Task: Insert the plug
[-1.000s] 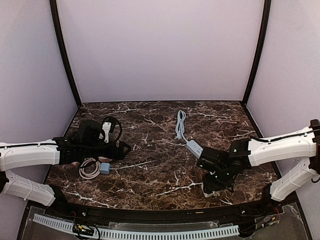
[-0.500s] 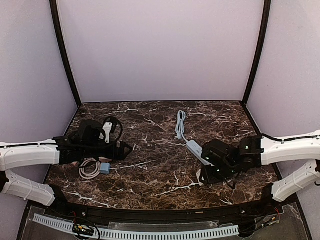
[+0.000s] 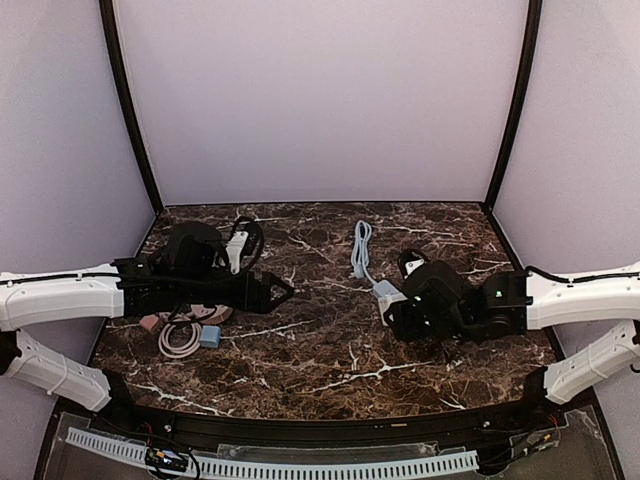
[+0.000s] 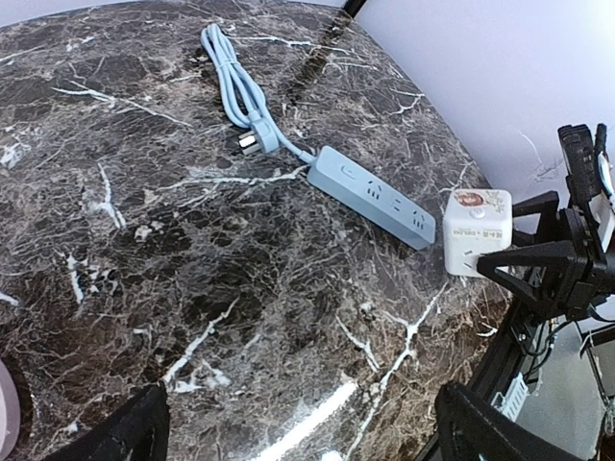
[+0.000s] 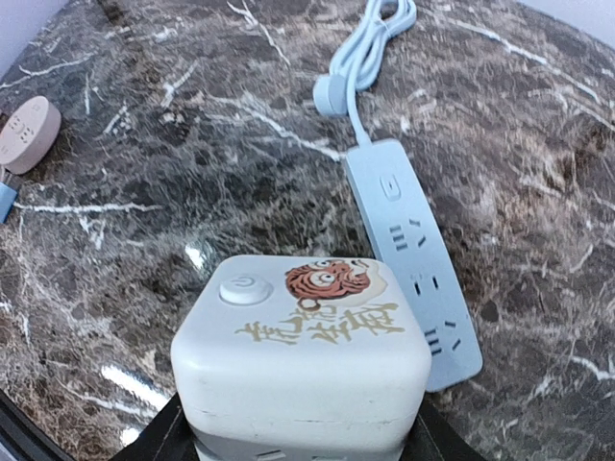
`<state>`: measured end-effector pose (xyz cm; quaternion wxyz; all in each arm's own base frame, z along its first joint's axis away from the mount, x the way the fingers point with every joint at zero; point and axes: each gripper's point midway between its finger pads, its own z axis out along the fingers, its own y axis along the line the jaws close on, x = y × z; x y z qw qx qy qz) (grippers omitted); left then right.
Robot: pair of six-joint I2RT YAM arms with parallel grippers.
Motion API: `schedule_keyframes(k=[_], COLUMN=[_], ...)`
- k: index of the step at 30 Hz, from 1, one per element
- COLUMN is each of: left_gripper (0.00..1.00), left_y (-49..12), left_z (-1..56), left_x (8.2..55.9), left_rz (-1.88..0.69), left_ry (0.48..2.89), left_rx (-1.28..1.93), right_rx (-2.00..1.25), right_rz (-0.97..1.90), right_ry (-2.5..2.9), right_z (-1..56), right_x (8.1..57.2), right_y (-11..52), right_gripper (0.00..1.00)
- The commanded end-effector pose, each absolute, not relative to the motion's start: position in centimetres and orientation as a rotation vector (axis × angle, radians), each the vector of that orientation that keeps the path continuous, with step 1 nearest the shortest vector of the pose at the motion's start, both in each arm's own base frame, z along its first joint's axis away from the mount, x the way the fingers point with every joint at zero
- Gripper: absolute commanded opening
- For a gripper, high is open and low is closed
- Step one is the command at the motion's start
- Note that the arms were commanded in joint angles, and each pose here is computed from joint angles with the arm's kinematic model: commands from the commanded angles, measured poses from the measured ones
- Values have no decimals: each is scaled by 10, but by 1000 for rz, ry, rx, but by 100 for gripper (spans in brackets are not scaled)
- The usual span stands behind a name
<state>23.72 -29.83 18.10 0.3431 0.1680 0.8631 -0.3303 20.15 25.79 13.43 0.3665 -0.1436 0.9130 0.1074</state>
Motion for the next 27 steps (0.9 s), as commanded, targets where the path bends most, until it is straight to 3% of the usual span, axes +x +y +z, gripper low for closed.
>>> schedule_keyframes(k=[1,14,27], left_gripper=[96,93,89], left_y=[-324,-385,-427], left_z=[196,218,216], left_x=[222,202,192], left_rz=[-992,-1090,-1080], left_ry=[2241,2235,2257], left_rx=[529,764,941], right_rx=[-379,-594,-786], right_rz=[356,420,299], right_ry=[2114,1919,1819], right_z=[178,203,198], right_x=[222,202,174], right_y=[280,301,327], right_gripper=[11,8,3])
